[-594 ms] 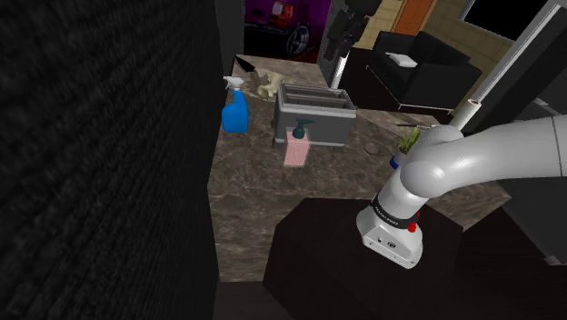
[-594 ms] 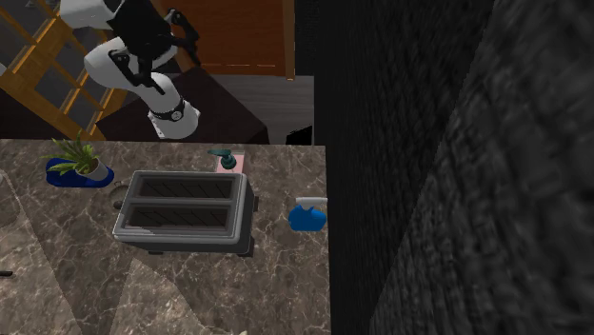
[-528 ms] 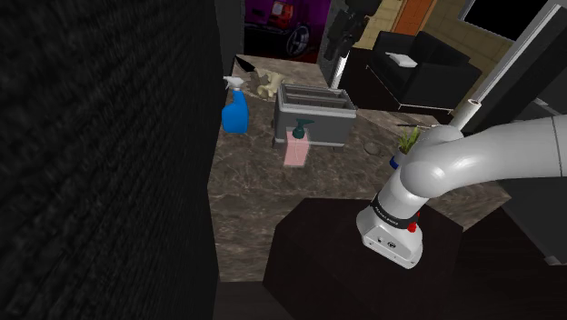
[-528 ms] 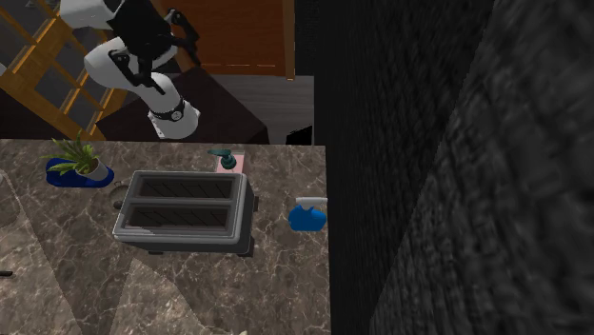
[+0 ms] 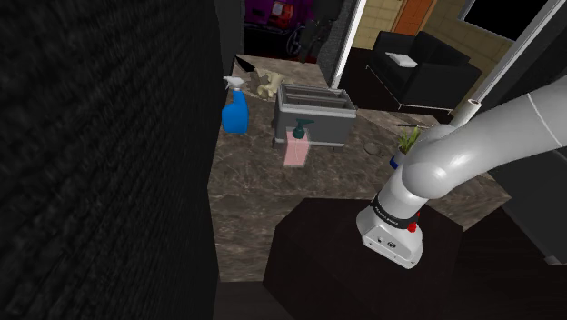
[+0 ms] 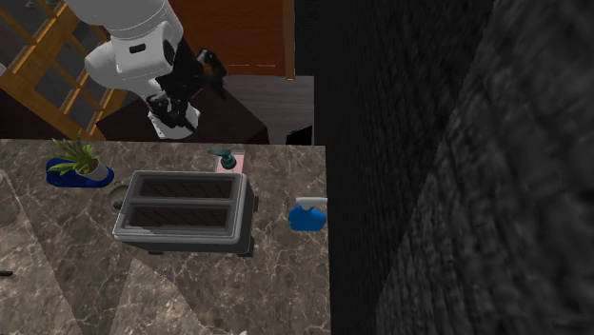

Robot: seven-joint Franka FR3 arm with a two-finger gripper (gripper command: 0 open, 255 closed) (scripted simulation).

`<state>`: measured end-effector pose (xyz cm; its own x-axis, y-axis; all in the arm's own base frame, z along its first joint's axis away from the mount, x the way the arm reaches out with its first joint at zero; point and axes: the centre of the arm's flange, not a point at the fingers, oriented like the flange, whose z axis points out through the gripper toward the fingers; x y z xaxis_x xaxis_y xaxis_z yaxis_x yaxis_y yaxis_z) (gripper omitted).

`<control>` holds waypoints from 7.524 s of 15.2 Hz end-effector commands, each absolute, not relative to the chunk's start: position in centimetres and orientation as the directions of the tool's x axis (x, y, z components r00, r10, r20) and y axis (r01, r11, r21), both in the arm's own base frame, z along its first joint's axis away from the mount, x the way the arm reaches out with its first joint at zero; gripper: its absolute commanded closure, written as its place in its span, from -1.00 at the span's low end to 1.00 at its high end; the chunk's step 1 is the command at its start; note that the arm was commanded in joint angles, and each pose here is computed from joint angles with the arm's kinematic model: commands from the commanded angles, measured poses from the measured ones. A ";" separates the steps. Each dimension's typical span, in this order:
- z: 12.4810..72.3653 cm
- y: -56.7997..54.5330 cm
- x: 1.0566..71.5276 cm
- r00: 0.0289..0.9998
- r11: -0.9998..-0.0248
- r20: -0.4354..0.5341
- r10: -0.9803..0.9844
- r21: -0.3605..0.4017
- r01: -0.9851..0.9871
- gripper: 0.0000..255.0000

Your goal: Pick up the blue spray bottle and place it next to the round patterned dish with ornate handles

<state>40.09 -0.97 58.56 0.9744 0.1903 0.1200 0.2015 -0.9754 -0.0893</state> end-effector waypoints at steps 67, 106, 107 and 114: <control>53.1 2.9 63.1 0.795 -0.795 -0.008 0.606 -0.003 0.606 1.00; 72.3 -35.8 35.1 0.795 -0.795 -0.008 0.606 -0.003 0.606 1.00; 72.8 -36.8 34.4 0.795 -0.795 -0.008 0.606 -0.003 0.606 1.00; 71.0 -38.4 33.2 0.795 -0.795 -0.008 0.606 -0.003 0.606 1.00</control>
<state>33.21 -38.39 71.45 0.7957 0.6057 -0.0075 0.6056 -0.7957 -0.0040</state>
